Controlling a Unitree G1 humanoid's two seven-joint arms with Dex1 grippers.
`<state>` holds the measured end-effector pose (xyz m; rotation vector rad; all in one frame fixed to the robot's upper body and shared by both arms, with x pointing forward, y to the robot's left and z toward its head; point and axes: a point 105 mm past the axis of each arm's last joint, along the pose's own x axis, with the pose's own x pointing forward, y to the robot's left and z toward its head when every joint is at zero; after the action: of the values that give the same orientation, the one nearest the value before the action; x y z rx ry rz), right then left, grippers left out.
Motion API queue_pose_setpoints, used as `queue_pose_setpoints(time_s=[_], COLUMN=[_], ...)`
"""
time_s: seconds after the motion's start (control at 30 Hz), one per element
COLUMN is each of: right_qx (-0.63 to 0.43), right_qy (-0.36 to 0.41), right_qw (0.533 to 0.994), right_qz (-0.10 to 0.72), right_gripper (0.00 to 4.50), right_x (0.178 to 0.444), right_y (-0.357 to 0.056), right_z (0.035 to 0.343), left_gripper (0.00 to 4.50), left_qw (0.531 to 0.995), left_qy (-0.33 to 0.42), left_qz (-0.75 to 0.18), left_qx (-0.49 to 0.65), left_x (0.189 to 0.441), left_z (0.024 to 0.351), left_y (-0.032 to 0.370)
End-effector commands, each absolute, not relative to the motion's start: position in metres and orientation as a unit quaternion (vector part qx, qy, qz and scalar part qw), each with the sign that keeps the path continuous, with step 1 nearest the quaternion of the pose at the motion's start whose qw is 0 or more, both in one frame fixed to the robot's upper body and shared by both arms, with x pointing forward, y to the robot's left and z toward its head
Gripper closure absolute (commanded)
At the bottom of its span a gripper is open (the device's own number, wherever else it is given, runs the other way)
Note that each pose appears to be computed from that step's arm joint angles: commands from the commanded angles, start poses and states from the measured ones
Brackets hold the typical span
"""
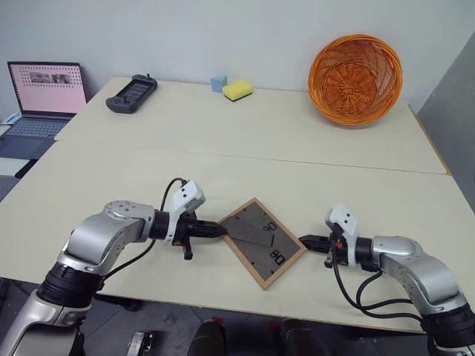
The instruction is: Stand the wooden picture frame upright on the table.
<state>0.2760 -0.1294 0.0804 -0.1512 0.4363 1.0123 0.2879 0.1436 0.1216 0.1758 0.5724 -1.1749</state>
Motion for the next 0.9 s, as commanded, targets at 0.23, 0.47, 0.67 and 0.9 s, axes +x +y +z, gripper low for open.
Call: queue_pose_setpoints(time_s=[0.23, 0.47, 0.67, 0.9], right_qx=[-0.080, -0.074, -0.067, -0.069], right_qy=[0.189, 0.174, 0.160, 0.145], right_qw=[0.865, 0.863, 0.857, 0.859], right_qz=[0.458, 0.469, 0.486, 0.487], right_gripper=[4.49, 4.49, 4.49, 4.49], right_x=[0.287, 0.291, 0.285, 0.282], right_y=[-0.143, -0.132, -0.121, -0.119], right_z=[0.089, 0.094, 0.104, 0.119], left_gripper=[4.50, 4.50, 4.50, 4.50], left_qw=[0.757, 0.770, 0.776, 0.775], left_qy=[0.311, 0.318, 0.309, 0.306], left_qz=[-0.567, -0.544, -0.537, -0.538], left_qx=[0.089, 0.104, 0.122, 0.127], left_x=[0.228, 0.233, 0.256, 0.271], left_z=[0.146, 0.121, 0.116, 0.112], left_y=[0.176, 0.174, 0.167, 0.163])
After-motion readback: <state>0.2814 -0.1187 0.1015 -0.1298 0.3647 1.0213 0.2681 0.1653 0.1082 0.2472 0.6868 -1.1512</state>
